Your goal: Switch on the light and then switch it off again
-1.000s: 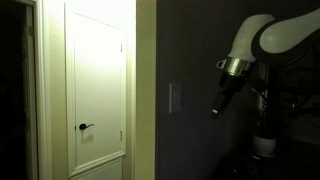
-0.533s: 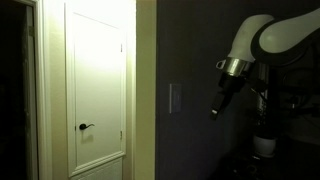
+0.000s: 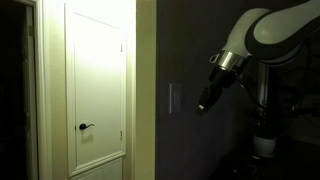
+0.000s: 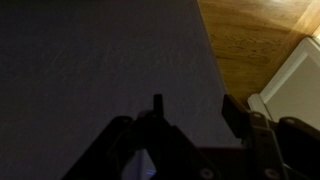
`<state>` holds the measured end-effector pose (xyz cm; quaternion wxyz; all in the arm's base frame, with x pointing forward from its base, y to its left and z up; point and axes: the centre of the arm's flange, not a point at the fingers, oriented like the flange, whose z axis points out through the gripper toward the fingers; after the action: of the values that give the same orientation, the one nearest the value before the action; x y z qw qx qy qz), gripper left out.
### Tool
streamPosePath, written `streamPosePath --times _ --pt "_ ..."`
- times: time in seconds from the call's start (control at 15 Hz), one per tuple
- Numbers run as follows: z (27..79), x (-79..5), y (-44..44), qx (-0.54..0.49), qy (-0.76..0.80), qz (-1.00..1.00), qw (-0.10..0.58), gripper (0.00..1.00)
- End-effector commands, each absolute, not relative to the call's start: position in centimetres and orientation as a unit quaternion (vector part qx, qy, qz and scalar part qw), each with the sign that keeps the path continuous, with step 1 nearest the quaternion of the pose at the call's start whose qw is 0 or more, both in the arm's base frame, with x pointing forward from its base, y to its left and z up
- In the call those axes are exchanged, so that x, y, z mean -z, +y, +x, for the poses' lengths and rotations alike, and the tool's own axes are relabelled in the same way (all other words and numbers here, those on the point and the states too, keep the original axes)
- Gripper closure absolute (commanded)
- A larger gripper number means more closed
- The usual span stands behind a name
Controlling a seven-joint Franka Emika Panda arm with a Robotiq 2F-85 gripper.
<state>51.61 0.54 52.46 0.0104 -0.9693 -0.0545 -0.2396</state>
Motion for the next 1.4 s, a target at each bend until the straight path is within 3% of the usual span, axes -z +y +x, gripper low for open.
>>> streamPosePath --times 0.0,0.27,0.47,1.33 --pt "53.9 -53.5 0.6 0.285 -0.046 -0.957 0.017 0.68" --pt "55.4 -54.7 0.4 0.327 -0.041 -0.944 0.011 0.93" --pt "56.2 -55.9 0.4 0.353 -0.039 -0.935 0.012 0.99" --pt "59.9 -56.4 0.4 0.387 -0.032 -0.921 0.012 0.96"
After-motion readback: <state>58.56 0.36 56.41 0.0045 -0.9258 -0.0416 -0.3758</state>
